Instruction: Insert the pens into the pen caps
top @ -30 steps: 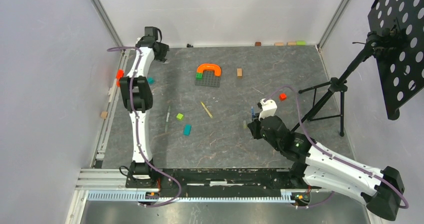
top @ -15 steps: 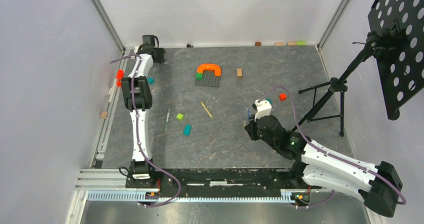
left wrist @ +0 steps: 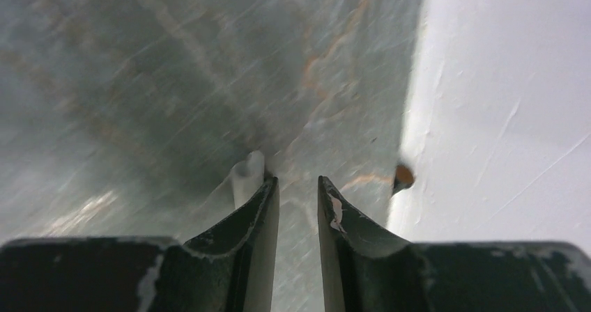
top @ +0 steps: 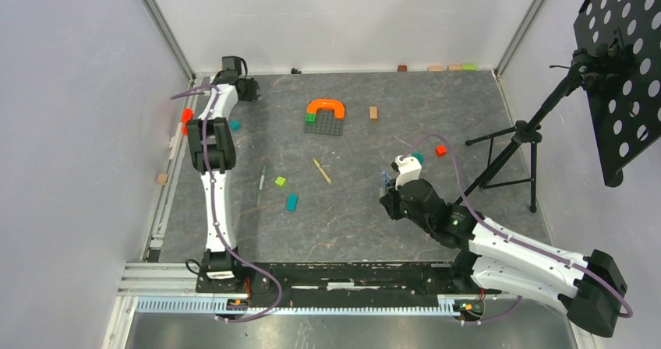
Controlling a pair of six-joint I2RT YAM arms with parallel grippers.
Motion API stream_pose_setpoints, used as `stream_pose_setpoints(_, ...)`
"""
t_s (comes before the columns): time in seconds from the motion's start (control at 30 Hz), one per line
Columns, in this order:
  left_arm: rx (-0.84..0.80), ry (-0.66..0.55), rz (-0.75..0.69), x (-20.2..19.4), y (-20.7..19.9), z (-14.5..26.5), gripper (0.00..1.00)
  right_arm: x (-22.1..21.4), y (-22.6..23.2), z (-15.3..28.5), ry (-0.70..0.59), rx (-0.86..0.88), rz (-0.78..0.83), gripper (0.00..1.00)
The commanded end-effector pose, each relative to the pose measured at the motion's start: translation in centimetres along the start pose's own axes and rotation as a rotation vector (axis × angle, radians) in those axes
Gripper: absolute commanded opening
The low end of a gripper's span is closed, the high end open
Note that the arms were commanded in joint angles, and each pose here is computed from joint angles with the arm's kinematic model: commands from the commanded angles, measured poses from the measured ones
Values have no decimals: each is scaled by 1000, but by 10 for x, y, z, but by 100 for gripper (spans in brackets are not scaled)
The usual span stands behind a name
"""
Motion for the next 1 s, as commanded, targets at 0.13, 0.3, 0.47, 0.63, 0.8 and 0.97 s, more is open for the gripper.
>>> stream_pose_setpoints(0.13,221,-45,-125,5,57,91,33,18,9,12,-87,83,-61,0)
stream_pose_setpoints(0.3,80,-120,-184,17,78,147,34,15,8,18,-111,110,-87,0)
stream_pose_setpoints(0.47,-71,-46,-528,15,37,164,44,11,5,24,-106,114,-82,0)
stream_pose_setpoints(0.63,-57,8,-856,19,14,165,49,8,-2,28,-121,84,-86,0)
stream_pose_setpoints(0.8,-6,14,-1148,26,12,147,66,8,-3,31,-132,87,-83,0)
stream_pose_setpoints(0.97,33,147,-1353,24,20,118,69,6,-4,31,-120,79,-69,0)
Point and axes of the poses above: each gripper's point midway between its finger pads, its own z axis back along the fingers, its own y axis along the line the jaws close on, x = y × z, the point moved 7 cm from there along z, back along the fingers, and after that the axes turned 8 degrees about z, right-handed, at the moved point
